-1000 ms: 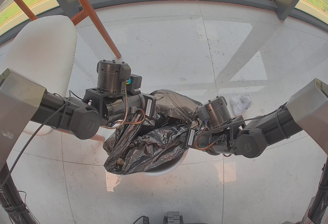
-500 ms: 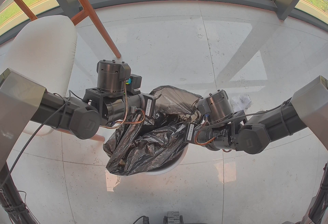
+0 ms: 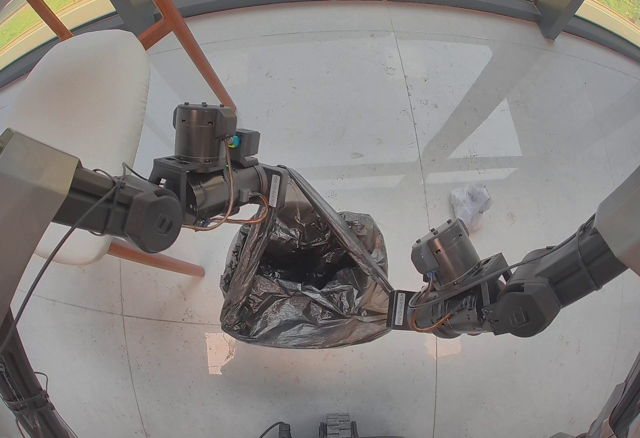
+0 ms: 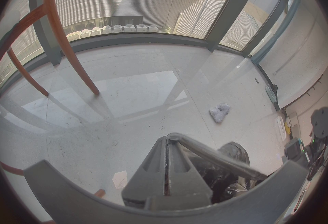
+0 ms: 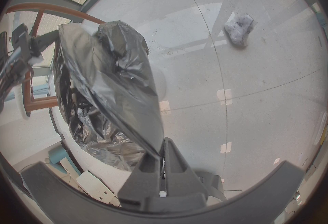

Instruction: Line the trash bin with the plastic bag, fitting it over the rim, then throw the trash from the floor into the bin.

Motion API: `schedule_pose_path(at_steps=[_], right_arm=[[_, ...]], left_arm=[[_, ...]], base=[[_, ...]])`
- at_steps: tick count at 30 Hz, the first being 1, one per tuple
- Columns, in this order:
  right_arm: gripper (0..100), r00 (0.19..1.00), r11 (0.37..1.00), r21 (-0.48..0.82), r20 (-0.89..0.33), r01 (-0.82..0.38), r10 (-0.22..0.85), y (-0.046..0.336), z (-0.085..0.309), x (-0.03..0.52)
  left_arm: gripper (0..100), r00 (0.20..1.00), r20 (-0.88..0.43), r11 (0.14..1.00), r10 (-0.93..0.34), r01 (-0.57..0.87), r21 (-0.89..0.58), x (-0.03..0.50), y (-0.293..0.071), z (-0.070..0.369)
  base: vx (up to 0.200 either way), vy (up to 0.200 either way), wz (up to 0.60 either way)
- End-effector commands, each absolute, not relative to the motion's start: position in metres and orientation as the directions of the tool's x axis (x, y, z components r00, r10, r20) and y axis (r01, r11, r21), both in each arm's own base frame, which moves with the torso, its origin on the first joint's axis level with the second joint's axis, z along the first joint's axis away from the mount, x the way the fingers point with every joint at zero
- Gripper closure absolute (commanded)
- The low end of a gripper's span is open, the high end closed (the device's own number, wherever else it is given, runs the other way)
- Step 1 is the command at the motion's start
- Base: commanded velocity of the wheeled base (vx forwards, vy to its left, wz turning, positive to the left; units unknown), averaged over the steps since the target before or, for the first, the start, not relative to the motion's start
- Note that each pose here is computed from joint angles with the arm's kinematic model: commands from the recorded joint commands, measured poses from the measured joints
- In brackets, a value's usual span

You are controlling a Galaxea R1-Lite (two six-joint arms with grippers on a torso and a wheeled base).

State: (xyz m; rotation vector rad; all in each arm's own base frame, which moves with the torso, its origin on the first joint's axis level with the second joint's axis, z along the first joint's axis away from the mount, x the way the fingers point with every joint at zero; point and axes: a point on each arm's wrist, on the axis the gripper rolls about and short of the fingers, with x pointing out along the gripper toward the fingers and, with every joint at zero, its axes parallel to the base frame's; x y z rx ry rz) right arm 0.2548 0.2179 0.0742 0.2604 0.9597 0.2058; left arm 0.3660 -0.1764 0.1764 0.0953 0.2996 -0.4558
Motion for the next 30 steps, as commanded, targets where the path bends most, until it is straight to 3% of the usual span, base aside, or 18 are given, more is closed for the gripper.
schedule_pose_path(at_steps=[1,19,20,30], right_arm=[[100,0.550,0.953,0.300,-0.787,-0.054,0.279,0.211,0.074,0.249],[100,0.554,0.961,0.241,-0.785,-0.138,0.276,0.218,0.067,0.262],[0,0.555,0.962,0.237,-0.787,-0.132,0.270,0.217,0.066,0.264],[0,0.627,0.961,0.263,-0.735,-0.085,0.257,0.197,0.091,0.278]], left_arm=[[100,0.878,-0.274,0.910,-0.393,0.414,0.023,0.377,-0.163,0.186],[100,0.877,-0.292,0.915,-0.382,0.404,0.019,0.386,-0.161,0.178],[100,0.878,-0.292,0.915,-0.380,0.403,0.019,0.386,-0.160,0.178],[100,0.856,-0.356,0.912,-0.376,0.410,0.023,0.383,-0.161,0.179]], base=[[0.000,0.000,0.00],[0.000,0.000,0.00],[0.000,0.000,0.00],[0.000,0.000,0.00]])
